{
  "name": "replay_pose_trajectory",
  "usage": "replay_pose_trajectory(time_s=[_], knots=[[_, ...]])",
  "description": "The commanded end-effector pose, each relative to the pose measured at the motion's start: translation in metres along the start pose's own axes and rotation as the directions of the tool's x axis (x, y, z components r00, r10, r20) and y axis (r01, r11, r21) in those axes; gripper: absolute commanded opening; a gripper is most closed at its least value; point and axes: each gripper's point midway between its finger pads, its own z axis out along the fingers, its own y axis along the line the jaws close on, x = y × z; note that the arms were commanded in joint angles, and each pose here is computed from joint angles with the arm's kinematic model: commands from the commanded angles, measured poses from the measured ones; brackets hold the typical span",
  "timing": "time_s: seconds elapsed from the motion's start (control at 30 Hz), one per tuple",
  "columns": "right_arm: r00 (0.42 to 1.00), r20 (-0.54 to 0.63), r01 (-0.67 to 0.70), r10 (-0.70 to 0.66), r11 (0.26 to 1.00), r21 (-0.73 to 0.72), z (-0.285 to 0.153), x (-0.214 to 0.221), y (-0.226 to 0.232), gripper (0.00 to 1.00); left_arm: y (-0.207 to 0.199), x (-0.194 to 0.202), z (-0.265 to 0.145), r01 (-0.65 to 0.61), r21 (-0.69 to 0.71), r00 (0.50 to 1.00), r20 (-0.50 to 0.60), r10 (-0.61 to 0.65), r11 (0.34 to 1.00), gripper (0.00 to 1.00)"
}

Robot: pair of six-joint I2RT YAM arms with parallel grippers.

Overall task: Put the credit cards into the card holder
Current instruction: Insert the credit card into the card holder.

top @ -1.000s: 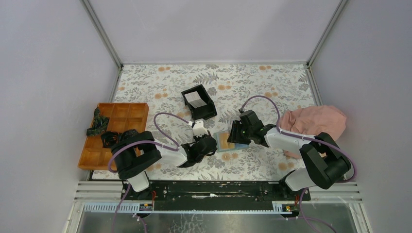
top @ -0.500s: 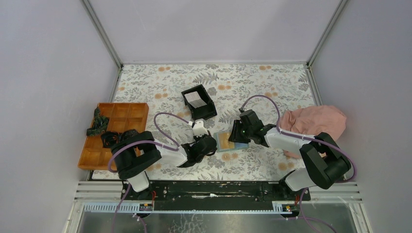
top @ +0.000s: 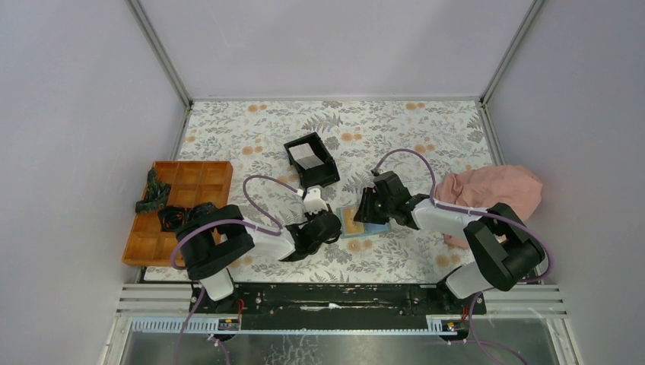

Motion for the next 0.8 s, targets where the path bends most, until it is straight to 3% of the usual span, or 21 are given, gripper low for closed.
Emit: replay_pose_trajectory(time_s=[0.0, 0.53, 0.77], knots=[[0.999, 0.044, 0.009, -0.005, 0.996, -0.092, -0.001, -0.021, 0.028, 0.4, 0.092, 0.071, -0.022, -0.259, -0.196, 0.932, -0.308, 0.191, 0.946, 0.0], [0.999, 0.037, 0.023, -0.018, 0.991, -0.134, 0.0, -0.021, 0.047, 0.41, 0.088, 0.071, -0.019, -0.267, -0.195, 0.93, -0.309, 0.199, 0.944, 0.0], [0.995, 0.083, 0.058, -0.05, 0.993, -0.1, -0.017, -0.031, 0.047, 0.49, 0.092, 0.067, -0.019, -0.272, -0.208, 0.932, -0.302, 0.202, 0.94, 0.0]])
